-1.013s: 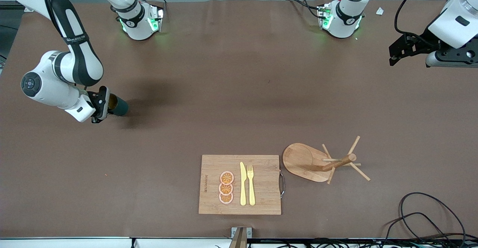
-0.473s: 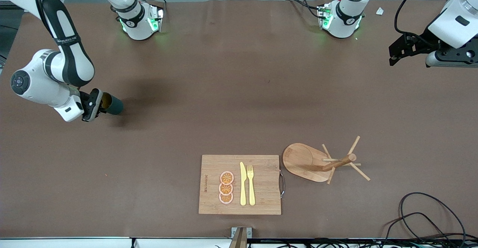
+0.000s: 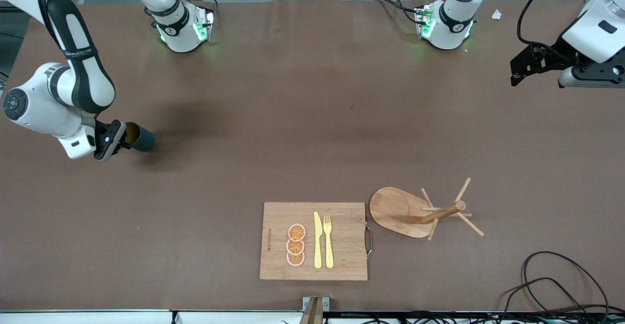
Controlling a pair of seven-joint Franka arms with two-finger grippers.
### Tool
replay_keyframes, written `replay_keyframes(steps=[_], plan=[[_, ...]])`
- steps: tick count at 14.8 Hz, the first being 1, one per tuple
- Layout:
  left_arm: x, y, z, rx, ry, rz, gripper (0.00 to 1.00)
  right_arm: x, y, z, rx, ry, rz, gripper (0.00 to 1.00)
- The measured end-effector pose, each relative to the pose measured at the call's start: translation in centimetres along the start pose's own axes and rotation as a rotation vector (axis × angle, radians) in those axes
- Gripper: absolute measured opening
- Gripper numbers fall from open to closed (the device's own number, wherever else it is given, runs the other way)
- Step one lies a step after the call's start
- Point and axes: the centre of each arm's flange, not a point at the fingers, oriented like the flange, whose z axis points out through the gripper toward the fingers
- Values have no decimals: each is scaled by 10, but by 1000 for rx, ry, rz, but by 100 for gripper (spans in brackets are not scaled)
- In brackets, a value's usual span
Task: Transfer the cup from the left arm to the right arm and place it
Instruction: 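Lower the teal mug onto the table and open the right gripper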
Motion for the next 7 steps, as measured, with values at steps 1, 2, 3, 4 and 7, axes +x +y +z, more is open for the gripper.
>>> replay_keyframes(steps=[1,2,3,4,7], plan=[[0,0,0,0,0,0,100,-2,2,-1,-15,0,7,5],[0,0,0,0,0,0,100,-4,4,-3,-35,1,13,5],[0,0,0,0,0,0,100,-6,6,-5,-51,2,17,5],[0,0,0,0,0,0,100,-7,8,-6,-65,2,20,5],[0,-1,0,0,0,-1,100,-9,10,-7,-91,4,27,5]])
